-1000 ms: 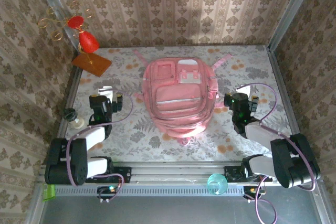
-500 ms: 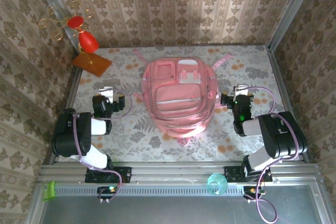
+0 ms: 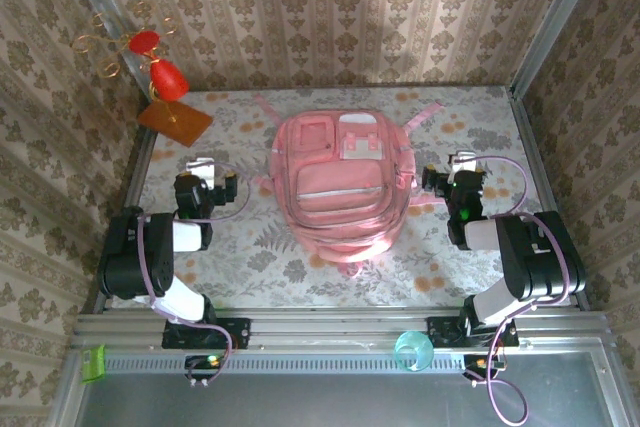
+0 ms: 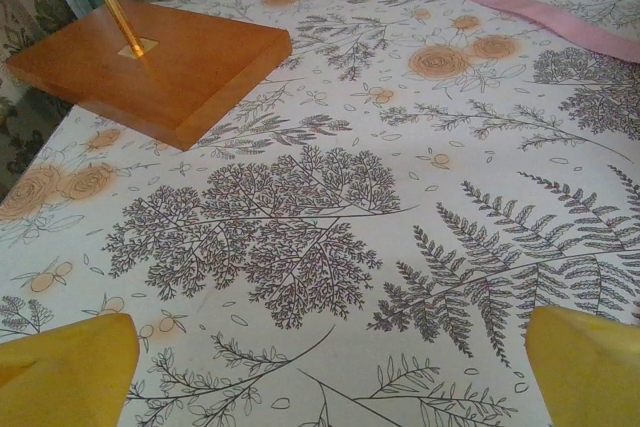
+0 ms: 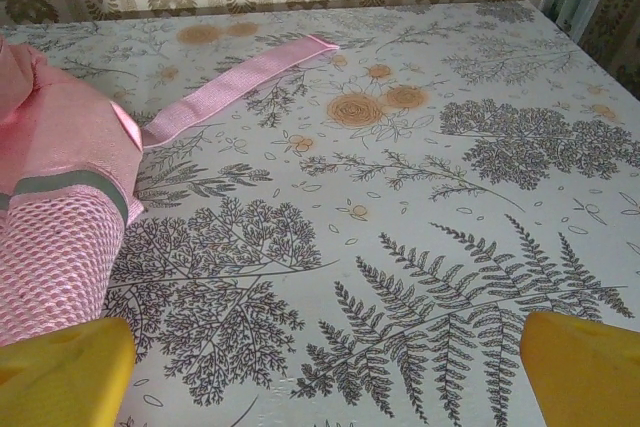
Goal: Pack the student bag
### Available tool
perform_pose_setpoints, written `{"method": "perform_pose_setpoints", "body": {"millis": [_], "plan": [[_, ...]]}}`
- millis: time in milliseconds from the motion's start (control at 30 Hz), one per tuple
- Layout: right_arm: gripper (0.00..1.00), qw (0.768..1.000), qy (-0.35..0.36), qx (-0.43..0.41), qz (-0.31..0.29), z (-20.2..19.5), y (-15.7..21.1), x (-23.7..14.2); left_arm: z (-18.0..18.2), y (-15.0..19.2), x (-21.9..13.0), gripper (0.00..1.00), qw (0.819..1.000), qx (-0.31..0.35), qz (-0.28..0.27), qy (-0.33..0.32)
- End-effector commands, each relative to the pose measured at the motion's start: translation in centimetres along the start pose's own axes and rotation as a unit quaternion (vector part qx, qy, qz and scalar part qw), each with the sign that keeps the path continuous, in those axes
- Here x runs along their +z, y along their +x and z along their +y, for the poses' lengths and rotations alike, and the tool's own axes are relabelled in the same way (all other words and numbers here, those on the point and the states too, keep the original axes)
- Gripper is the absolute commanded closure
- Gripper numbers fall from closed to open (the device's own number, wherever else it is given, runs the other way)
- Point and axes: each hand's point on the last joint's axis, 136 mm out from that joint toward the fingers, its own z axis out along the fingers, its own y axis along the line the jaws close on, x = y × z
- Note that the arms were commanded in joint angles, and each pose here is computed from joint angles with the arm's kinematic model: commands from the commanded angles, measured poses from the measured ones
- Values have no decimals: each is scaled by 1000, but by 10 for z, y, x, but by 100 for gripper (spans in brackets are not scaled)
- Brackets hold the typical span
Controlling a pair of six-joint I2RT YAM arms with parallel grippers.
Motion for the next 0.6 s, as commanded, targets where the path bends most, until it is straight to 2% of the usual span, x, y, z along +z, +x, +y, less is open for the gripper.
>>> {"method": "perform_pose_setpoints", "body": {"millis": [0, 567], "plan": [[0, 1000, -4, 3, -5, 1, -5, 0, -4, -11, 1, 0, 1000, -5, -15, 8], [0, 1000, -3, 1, -5, 2, -5, 0, -4, -11, 1, 0, 1000, -4, -16, 8]]}}
